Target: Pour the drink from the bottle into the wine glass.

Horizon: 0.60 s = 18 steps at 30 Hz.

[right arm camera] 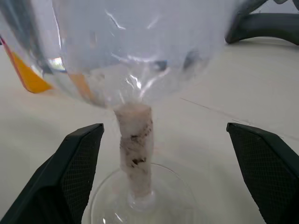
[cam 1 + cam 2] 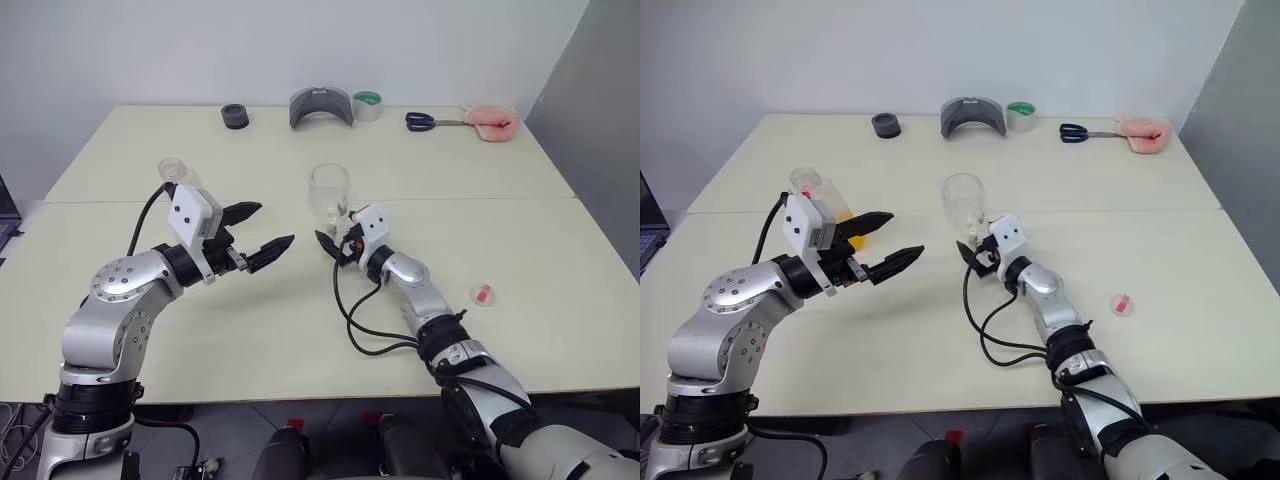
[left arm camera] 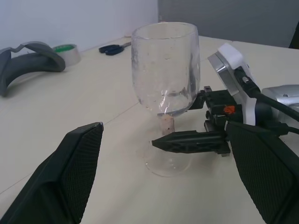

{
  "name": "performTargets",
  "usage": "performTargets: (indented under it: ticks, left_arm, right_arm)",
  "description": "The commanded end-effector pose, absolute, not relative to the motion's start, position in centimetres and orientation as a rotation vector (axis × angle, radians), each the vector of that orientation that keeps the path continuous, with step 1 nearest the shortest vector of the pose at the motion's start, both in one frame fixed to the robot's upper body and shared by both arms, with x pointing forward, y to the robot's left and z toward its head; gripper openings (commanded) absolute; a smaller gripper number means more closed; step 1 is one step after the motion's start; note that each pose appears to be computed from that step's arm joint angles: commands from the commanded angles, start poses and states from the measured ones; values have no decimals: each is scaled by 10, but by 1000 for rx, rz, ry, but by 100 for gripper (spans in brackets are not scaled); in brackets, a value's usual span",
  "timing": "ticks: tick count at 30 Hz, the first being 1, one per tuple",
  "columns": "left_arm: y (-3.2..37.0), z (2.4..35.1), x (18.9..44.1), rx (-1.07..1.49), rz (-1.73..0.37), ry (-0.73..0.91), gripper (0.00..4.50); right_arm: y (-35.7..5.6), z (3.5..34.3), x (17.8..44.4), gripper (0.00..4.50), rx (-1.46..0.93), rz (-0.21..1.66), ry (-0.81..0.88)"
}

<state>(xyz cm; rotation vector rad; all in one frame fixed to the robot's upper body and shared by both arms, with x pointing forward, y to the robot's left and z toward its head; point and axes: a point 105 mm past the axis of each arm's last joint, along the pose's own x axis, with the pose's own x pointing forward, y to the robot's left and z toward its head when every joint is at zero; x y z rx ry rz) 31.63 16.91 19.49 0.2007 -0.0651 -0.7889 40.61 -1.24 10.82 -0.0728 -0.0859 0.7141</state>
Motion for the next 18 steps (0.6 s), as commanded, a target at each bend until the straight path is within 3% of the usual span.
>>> performTargets:
  ticks: [1,11,18]
  left_arm:
    - [168,208,313,209,-790,-128,450]
    - [173,198,314,194,-787,-114,450]
    - [194,166,319,194,-611,-79,450]
  right_arm:
    - [-16,118,403,448,-94,723,-124]
    - [-44,104,387,448,-171,716,-74]
    - [-57,105,333,448,-237,883,-65]
